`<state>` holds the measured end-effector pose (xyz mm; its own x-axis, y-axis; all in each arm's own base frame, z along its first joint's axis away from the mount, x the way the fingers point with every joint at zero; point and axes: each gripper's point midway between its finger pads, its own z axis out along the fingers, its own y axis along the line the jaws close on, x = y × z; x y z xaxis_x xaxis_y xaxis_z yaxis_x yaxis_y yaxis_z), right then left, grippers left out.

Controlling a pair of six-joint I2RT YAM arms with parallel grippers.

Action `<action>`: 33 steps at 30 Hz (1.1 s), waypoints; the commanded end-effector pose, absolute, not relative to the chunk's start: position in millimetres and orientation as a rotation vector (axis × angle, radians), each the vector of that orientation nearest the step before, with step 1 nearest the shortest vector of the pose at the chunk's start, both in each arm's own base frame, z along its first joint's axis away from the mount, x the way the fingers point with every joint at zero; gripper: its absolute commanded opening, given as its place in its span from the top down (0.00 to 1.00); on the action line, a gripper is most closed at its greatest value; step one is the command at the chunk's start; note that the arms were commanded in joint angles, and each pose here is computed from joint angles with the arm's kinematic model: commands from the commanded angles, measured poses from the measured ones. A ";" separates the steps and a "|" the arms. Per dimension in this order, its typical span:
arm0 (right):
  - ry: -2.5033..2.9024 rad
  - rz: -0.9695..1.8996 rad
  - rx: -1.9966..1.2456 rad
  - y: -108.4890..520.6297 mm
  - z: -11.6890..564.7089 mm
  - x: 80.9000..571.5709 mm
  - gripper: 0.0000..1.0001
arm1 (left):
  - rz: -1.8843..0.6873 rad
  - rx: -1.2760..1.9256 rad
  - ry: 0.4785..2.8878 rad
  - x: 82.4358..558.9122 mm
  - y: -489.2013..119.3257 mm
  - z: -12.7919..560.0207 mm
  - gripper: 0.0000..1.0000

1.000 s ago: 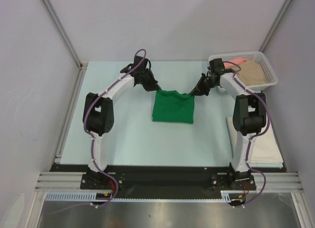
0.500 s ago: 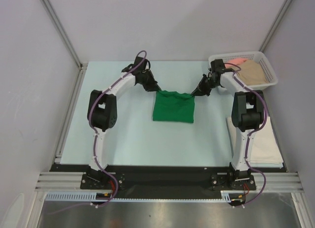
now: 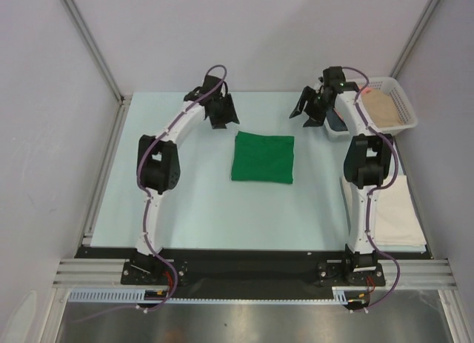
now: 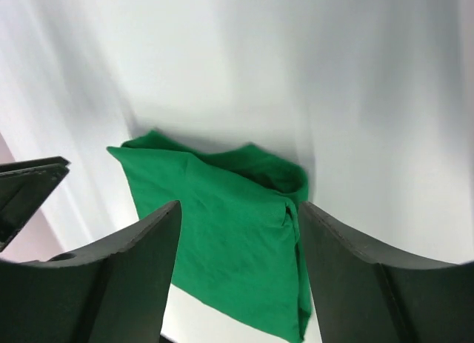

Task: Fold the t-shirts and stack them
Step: Fold the tshirt

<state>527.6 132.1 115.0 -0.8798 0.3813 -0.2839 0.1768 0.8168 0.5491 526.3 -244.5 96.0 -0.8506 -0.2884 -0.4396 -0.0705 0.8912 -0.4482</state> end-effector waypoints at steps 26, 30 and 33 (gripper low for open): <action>2.605 0.539 0.088 173.0 68.8 487.3 0.84 | -0.938 -0.050 2.376 501.8 -311.3 78.0 0.71; 2.617 0.471 0.085 162.5 49.4 497.0 0.84 | -0.939 -0.094 2.390 511.9 -296.4 60.9 0.71; 2.621 0.417 0.074 153.4 41.5 507.4 0.84 | -0.932 -0.111 2.389 522.3 -288.5 54.4 0.71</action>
<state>482.1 164.5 32.7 -0.9137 0.1506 -0.3774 0.0052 0.9331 0.3597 499.8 -286.3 36.4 -0.8678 -0.2490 -0.4300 0.0833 0.7803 -0.6198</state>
